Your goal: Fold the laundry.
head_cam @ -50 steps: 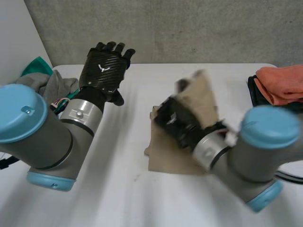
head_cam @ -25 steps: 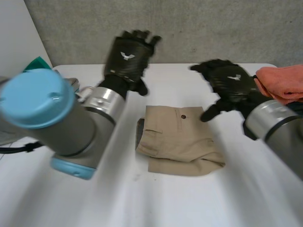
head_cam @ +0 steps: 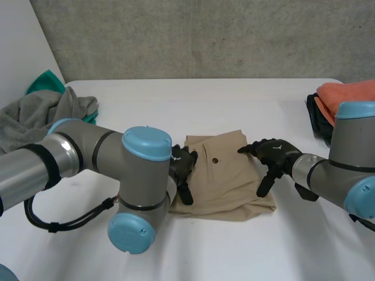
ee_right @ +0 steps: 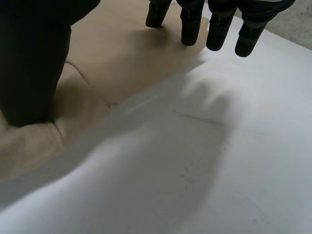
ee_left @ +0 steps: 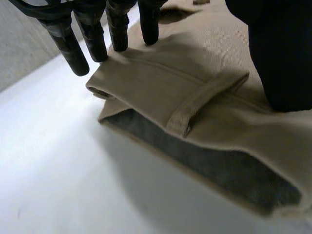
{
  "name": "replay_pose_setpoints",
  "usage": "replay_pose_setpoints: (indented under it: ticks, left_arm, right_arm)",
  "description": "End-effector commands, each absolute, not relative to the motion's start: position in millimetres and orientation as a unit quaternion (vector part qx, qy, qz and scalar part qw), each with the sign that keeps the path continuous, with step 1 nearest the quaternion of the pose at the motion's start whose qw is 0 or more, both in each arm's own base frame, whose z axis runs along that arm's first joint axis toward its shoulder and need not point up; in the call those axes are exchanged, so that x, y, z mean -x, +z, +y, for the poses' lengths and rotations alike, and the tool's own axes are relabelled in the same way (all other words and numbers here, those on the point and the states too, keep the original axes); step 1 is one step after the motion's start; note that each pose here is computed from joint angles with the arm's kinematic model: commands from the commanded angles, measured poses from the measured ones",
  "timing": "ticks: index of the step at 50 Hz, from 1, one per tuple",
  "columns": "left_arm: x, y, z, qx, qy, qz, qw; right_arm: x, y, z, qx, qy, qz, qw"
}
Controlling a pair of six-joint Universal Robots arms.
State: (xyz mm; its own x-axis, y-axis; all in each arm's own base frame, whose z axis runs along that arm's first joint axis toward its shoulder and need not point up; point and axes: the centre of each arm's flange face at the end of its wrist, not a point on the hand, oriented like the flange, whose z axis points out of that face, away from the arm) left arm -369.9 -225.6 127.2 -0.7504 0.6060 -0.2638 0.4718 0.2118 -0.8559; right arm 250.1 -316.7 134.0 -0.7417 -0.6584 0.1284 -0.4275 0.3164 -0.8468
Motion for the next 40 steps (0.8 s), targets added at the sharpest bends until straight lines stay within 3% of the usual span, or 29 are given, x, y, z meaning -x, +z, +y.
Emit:
replay_pose_setpoints:
  ticks: [1,5,11,17,25,40]
  left_arm:
    - [369,134,-223,0.353,0.517,-0.776,0.072]
    - [371,165,-227,0.341,0.552,-0.756,0.085]
    - [374,248,-235,0.316,0.644,-0.681,0.145]
    - [382,285,-235,0.359,0.659,-0.619,0.232]
    - [388,286,-216,0.426,0.603,-0.599,0.311]
    - [388,276,-213,0.432,0.587,-0.608,0.315]
  right_arm:
    - [-247,161,-319,0.347,-0.516,0.778,0.087]
    - [-246,177,-314,0.347,-0.541,0.762,0.08]
    - [-247,198,-284,0.347,-0.591,0.725,0.068]
    - [-258,172,-232,0.37,-0.589,0.714,0.081]
    - [-273,139,-201,0.4,-0.588,0.695,0.106]
    - [-296,105,-234,0.388,-0.633,0.664,0.09]
